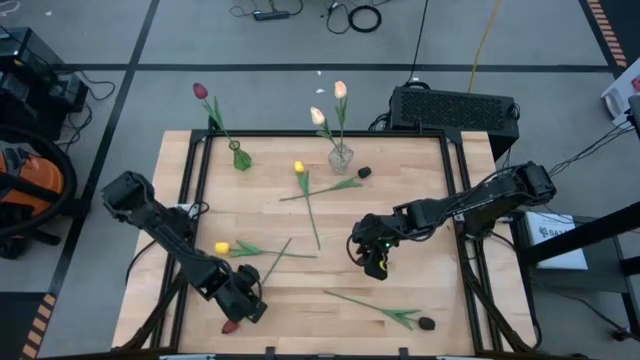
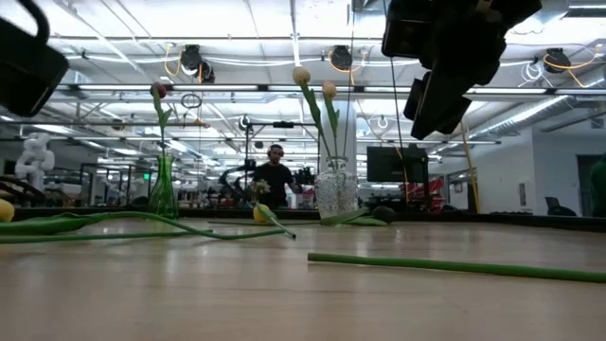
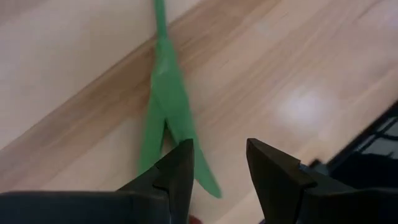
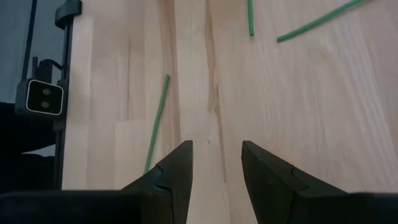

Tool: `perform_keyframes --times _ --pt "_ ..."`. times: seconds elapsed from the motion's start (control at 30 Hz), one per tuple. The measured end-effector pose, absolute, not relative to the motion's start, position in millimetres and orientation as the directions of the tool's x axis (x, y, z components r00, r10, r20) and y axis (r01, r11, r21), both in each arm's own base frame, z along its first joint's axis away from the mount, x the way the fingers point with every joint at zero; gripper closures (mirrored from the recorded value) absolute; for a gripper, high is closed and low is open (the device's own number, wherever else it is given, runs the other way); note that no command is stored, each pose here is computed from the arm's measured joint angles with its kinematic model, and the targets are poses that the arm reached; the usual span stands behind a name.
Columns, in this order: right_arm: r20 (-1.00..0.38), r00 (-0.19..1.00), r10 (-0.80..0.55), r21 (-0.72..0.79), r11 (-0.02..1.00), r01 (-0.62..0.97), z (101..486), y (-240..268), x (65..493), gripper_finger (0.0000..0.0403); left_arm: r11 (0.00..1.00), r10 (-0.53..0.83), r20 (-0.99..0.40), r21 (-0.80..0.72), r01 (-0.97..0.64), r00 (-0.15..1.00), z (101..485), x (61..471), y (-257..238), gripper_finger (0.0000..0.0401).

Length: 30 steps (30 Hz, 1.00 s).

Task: Sort flowers into vase by color
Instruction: Put the red tulip into the green vase

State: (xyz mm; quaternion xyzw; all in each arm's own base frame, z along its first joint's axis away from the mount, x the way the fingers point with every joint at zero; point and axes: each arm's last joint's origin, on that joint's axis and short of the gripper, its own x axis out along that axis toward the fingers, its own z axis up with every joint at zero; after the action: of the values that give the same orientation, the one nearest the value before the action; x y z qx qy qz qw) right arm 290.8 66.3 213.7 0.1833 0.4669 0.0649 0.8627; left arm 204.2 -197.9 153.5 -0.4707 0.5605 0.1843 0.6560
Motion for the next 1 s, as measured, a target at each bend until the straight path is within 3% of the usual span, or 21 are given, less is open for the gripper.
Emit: perform_keyframes --times 0.7,0.83,1.0 --pt "-0.756 0.581 0.302 0.413 0.908 0.066 216 61 295 0.0273 0.496 -0.293 -0.914 -0.395 -0.773 0.28 142 208 -202 0.0246" --pt "-0.752 0.586 0.303 0.415 0.908 0.063 216 61 295 0.0273 0.464 -0.328 -0.888 -0.448 -0.764 0.322 155 211 -202 0.0246" --pt "-0.743 0.596 0.304 0.418 0.907 0.058 217 61 296 0.0273 0.505 -0.267 -0.88 -0.474 -0.721 0.392 178 214 -199 0.0246"
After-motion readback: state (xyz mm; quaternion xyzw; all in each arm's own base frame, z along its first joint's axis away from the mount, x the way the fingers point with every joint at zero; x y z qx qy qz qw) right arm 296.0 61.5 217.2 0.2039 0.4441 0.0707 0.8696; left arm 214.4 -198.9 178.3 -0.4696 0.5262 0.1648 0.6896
